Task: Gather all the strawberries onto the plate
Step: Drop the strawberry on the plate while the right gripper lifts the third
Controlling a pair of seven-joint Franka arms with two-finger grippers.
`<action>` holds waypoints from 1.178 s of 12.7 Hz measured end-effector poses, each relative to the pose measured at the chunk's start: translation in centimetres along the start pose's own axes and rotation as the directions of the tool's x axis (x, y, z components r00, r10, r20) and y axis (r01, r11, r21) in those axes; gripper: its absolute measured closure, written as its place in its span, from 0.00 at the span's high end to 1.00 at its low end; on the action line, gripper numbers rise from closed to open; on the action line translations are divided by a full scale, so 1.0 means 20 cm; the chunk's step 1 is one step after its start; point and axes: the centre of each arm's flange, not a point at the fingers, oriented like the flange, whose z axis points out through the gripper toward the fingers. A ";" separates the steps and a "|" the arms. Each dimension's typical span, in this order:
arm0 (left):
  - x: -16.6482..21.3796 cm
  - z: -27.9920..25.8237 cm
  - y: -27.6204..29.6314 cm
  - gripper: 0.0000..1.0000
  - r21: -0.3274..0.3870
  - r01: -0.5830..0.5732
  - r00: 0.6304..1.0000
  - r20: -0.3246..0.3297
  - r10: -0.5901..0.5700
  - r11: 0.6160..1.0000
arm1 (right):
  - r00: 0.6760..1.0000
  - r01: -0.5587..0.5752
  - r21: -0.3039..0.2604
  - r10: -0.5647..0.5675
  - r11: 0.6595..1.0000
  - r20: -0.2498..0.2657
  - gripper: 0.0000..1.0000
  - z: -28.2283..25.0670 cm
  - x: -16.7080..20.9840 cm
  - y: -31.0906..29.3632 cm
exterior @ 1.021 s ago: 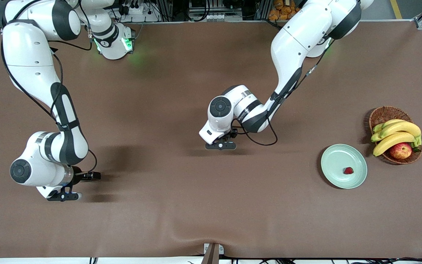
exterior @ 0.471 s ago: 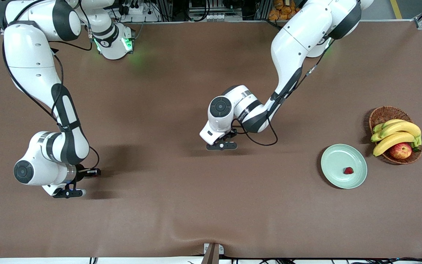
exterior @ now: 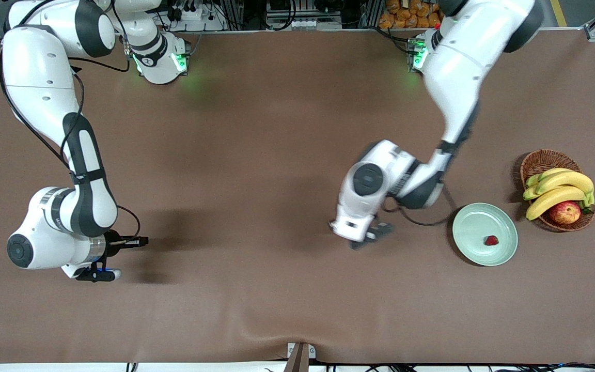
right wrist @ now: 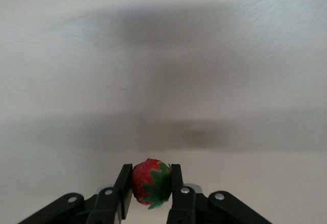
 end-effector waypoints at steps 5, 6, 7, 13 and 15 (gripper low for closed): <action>0.93 -0.02 -0.93 0.32 0.114 0.347 0.936 0.026 -0.352 0.931 | 0.956 -0.290 0.004 0.289 0.957 0.051 0.34 0.09 -0.18 -0.86; 1.00 0.04 -1.08 0.32 0.134 0.371 0.924 0.040 -0.379 0.919 | 0.941 -0.335 -0.001 0.334 0.942 0.046 0.34 0.10 -0.25 -1.07; 1.04 0.09 -1.20 0.32 0.152 0.391 0.914 0.054 -0.403 0.908 | 0.928 -0.369 -0.003 0.369 0.929 0.040 0.34 0.12 -0.32 -1.26; 1.00 0.19 -1.26 0.47 0.187 0.391 0.908 0.085 -0.411 0.901 | 0.822 -0.565 0.110 0.570 0.818 -0.012 0.34 0.34 -0.74 -2.09; 0.99 0.18 -1.25 0.69 0.185 0.388 0.909 0.086 -0.408 0.903 | 0.809 -0.583 0.111 0.588 0.805 -0.019 0.34 0.53 -0.87 -2.25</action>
